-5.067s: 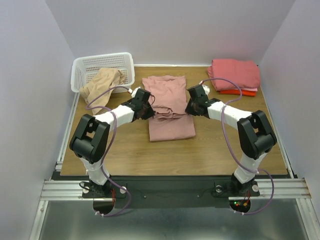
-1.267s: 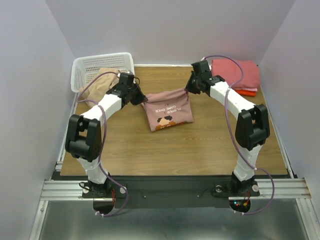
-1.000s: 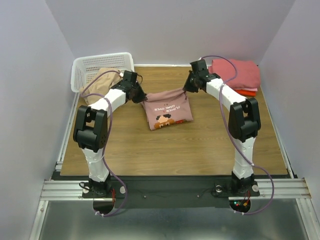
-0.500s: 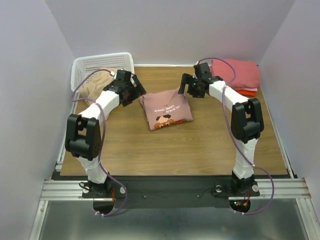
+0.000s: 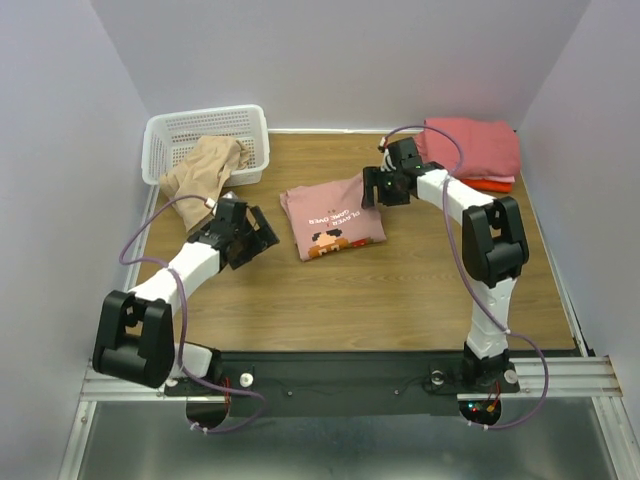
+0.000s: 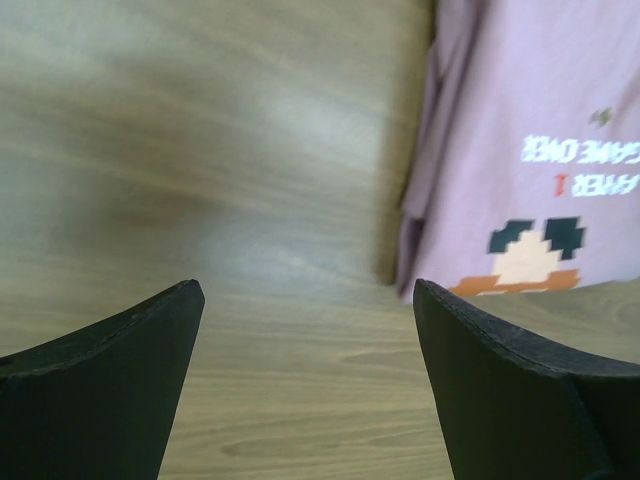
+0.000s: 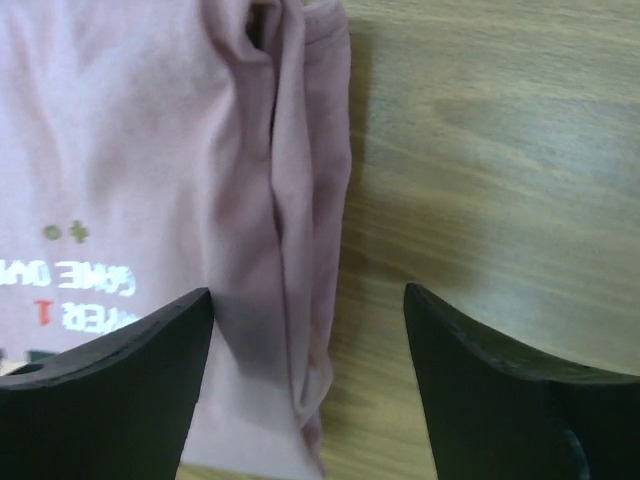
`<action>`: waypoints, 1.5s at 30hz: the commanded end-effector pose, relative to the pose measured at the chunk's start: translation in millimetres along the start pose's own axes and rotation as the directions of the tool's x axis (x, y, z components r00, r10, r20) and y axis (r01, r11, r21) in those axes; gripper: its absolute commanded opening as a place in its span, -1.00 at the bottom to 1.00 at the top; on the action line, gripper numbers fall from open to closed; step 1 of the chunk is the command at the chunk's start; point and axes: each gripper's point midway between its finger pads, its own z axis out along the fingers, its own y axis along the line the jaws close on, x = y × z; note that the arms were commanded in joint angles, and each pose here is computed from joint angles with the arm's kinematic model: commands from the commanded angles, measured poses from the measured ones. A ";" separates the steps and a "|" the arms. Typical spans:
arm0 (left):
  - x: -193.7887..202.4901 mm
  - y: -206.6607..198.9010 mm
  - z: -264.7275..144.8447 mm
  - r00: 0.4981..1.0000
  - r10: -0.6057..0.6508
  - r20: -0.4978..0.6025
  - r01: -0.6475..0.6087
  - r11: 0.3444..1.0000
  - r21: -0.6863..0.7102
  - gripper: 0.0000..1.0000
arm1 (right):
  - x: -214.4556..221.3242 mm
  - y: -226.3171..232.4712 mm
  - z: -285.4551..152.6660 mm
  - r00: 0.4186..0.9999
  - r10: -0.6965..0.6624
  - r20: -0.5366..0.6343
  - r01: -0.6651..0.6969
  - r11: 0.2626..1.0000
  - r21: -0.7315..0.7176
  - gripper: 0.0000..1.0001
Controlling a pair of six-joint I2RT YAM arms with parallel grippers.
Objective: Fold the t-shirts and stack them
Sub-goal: Neatly place the folded tshirt to the corner
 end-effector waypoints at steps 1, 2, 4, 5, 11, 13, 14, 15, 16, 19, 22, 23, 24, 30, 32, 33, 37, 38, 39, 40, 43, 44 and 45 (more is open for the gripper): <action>1.0 1.4 -12.4 0.999 -0.021 0.049 0.020 0.999 0.035 0.97 | -11.5 -10.5 21.0 0.998 -0.055 0.027 0.054 0.998 0.024 0.55; 2.6 2.8 -13.0 0.998 -0.024 0.049 0.023 0.999 0.035 0.97 | -8.0 -9.9 24.3 0.998 -0.053 0.016 0.053 0.998 0.015 0.52; 8.4 8.3 -12.7 0.998 -0.035 0.044 0.033 0.999 0.028 0.97 | -0.5 -1.8 30.4 0.998 -0.056 -0.006 0.055 0.997 -0.044 0.44; 7.8 8.1 -14.3 0.998 -0.037 0.050 0.035 0.999 0.033 0.97 | 4.0 1.8 32.8 0.998 -0.053 -0.018 0.051 0.996 -0.067 0.40; 11.2 13.5 -14.6 0.998 -0.041 0.049 0.040 0.999 0.019 0.97 | 20.2 17.4 41.4 0.997 -0.062 -0.042 0.055 0.987 -0.149 0.19; 12.2 14.2 -13.8 0.998 -0.045 0.046 0.045 0.999 0.016 0.97 | 27.4 22.1 45.3 0.996 -0.071 -0.057 0.062 0.986 -0.153 0.08; 13.4 15.0 -13.5 0.998 -0.045 0.043 0.045 0.999 0.015 0.97 | 31.0 24.2 47.1 0.995 -0.072 -0.065 0.061 0.985 -0.159 0.04; 15.0 16.4 -13.0 0.998 -0.048 0.039 0.048 0.999 0.011 0.97 | 34.4 27.5 49.9 0.995 -0.070 -0.072 0.058 0.985 -0.163 0.01; 14.3 15.6 -13.9 0.998 -0.050 0.042 0.049 0.999 0.015 0.97 | 36.6 28.9 52.2 0.994 -0.076 -0.075 0.063 0.986 -0.157 -0.15; 17.9 20.9 -14.8 0.998 -0.058 0.036 0.058 0.998 -0.002 0.97 | 40.4 32.7 58.5 0.992 -0.098 -0.076 0.088 0.989 -0.118 -0.45; 17.0 28.5 -17.9 0.995 -0.076 0.060 0.078 0.996 -0.033 0.97 | 41.9 37.3 60.4 0.991 -0.116 -0.072 0.109 0.989 -0.096 -0.55; 14.8 33.7 -21.6 0.993 -0.082 0.080 0.087 0.995 -0.056 0.97 | 37.2 35.9 61.4 0.991 -0.118 -0.062 0.113 0.990 -0.079 -0.65; 14.2 36.1 -24.1 0.993 -0.084 0.088 0.090 0.994 -0.066 0.97 | 34.4 35.1 62.4 0.991 -0.123 -0.056 0.119 0.990 -0.073 -0.70; 3.6 40.5 -53.1 0.985 -0.079 0.156 0.091 0.993 -0.073 0.97 | -28.4 -0.2 37.3 0.972 -0.215 0.094 0.193 0.960 0.204 -0.99; -0.8 43.4 -62.9 0.978 -0.083 0.189 0.100 0.992 -0.078 0.97 | -50.1 -18.1 21.5 0.954 -0.273 0.125 0.219 0.917 0.333 -0.99; -3.0 43.4 -65.9 0.976 -0.088 0.201 0.106 0.991 -0.077 0.97 | -66.8 -21.1 11.1 0.944 -0.291 0.156 0.217 0.903 0.371 -0.99; -7.5 41.7 -75.0 0.969 -0.098 0.226 0.115 0.991 -0.063 0.97 | -105.3 -43.0 -17.9 0.907 -0.383 0.178 0.252 0.829 0.500 -0.99; -8.5 41.8 -76.3 0.968 -0.099 0.231 0.117 0.991 -0.064 0.97 | -112.3 -48.2 -24.5 0.903 -0.387 0.186 0.243 0.818 0.521 -0.99; -10.4 40.4 -77.8 0.967 -0.098 0.234 0.116 0.991 -0.063 0.97 | -119.7 -56.5 -31.1 0.901 -0.387 0.195 0.232 0.811 0.536 -0.99; -11.7 40.3 -78.1 0.967 -0.096 0.236 0.115 0.991 -0.068 0.97 | -125.7 -60.8 -36.6 0.896 -0.396 0.199 0.234 0.804 0.547 -0.99; -16.0 40.9 -79.7 0.965 -0.088 0.246 0.112 0.990 -0.084 0.97 | -151.4 -75.5 -60.0 0.883 -0.403 0.242 0.202 0.791 0.578 -0.99; -17.8 41.1 -79.0 0.964 -0.087 0.250 0.113 0.989 -0.091 0.97 | -156.6 -79.5 -65.4 0.880 -0.404 0.251 0.194 0.787 0.586 -0.99; -18.2 41.6 -78.4 0.965 -0.084 0.250 0.111 0.989 -0.096 0.97 | -161.3 -83.5 -70.9 0.877 -0.405 0.259 0.186 0.783 0.593 -0.99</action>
